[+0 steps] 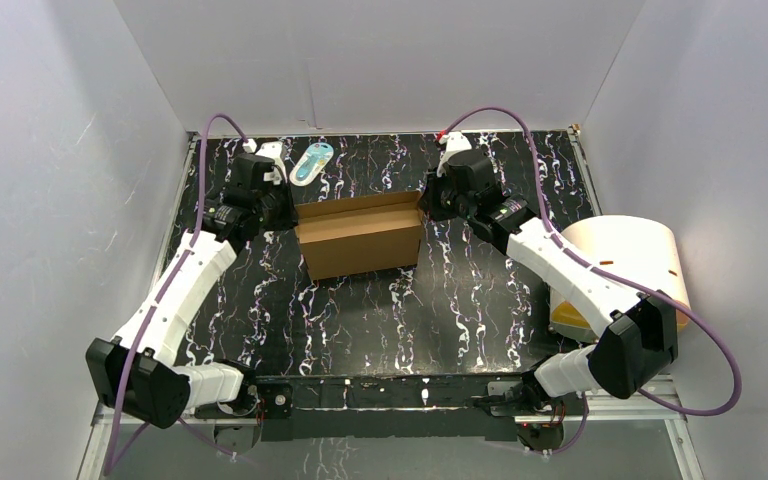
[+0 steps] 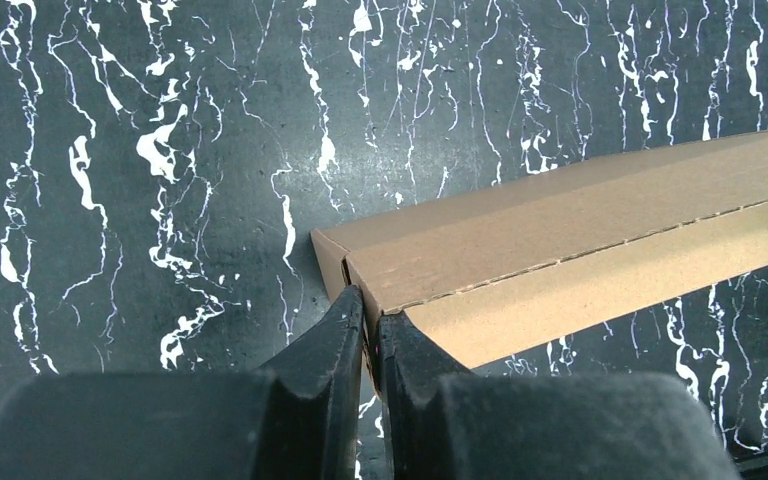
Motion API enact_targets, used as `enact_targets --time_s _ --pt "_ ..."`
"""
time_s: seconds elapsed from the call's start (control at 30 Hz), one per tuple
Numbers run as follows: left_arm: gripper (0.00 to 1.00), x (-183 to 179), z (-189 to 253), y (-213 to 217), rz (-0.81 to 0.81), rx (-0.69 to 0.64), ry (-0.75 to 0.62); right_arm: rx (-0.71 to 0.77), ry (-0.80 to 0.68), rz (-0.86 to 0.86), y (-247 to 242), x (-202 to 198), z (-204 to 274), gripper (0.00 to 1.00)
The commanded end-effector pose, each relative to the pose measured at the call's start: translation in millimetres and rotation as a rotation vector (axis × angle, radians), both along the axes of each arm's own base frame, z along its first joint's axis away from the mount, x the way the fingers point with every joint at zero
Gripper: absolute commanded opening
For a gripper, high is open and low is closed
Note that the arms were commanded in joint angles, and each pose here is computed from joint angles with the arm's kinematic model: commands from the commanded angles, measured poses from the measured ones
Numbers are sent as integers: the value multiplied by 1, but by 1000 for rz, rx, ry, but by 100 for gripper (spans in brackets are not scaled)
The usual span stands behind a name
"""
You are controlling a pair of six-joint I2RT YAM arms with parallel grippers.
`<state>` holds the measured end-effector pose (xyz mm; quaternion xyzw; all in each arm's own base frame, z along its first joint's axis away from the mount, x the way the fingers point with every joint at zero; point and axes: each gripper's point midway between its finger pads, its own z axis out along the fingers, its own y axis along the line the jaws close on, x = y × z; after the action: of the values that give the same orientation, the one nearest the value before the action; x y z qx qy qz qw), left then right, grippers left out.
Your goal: Fold the paper box
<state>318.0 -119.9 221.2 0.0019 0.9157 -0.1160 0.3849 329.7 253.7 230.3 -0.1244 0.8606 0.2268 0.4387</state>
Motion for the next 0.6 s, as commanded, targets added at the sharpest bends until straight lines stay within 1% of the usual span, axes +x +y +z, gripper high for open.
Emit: enact_targets --time_s 0.0,0.17,0.3,0.57 --pt "4 -15 -10 2 -28 40 33 0 59 55 8 -17 -14 10" --pt "4 -15 -7 5 -34 66 22 -2 60 60 9 -17 -15 10" --pt "4 -14 -2 0 -46 47 13 -1 58 60 9 -17 -14 10" --pt "3 -24 -24 -13 -53 23 53 3 57 64 9 -17 -16 10"
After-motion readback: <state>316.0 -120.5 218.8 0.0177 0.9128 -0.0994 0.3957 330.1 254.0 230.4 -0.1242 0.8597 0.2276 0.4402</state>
